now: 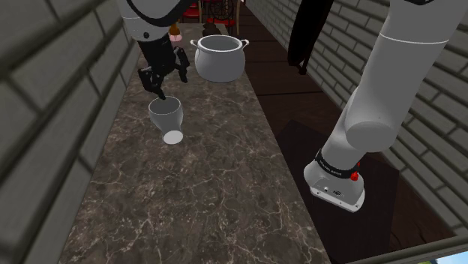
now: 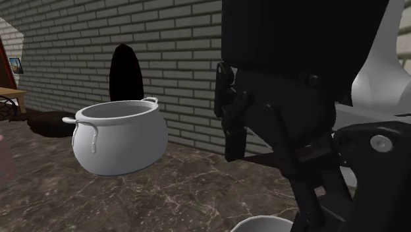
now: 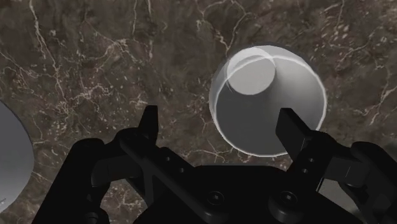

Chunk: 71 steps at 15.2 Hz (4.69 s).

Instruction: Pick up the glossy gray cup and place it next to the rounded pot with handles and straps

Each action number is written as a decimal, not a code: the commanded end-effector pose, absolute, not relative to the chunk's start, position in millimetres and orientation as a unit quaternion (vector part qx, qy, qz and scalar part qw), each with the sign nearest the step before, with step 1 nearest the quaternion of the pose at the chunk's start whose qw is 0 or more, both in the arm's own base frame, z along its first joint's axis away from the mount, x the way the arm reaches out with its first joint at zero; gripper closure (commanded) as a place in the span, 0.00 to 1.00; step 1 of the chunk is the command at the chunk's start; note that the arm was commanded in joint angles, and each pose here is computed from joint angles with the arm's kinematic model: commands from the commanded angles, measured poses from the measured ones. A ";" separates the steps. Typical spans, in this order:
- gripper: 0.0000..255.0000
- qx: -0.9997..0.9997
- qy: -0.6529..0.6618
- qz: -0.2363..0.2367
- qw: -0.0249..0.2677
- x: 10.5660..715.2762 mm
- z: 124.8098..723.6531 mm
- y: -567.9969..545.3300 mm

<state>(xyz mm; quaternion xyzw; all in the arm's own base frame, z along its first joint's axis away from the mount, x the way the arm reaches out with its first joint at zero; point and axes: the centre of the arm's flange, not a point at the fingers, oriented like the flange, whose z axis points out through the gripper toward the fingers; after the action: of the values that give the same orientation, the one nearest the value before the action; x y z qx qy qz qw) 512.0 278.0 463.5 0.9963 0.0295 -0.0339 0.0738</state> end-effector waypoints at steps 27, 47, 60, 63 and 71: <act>1.00 0.996 0.028 -0.034 0.075 516.8 432.5 276.5; 1.00 0.996 0.028 -0.034 0.075 516.8 538.1 276.5; 1.00 0.996 0.028 -0.034 0.075 516.8 606.7 276.5; 1.00 0.996 0.028 -0.034 0.075 516.8 622.6 276.5; 1.00 0.996 0.028 -0.034 0.075 516.8 664.8 276.5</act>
<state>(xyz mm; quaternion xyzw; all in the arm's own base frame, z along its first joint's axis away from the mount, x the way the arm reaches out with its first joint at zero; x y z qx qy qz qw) 517.1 276.3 658.4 0.9962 0.0281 -0.0337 0.0747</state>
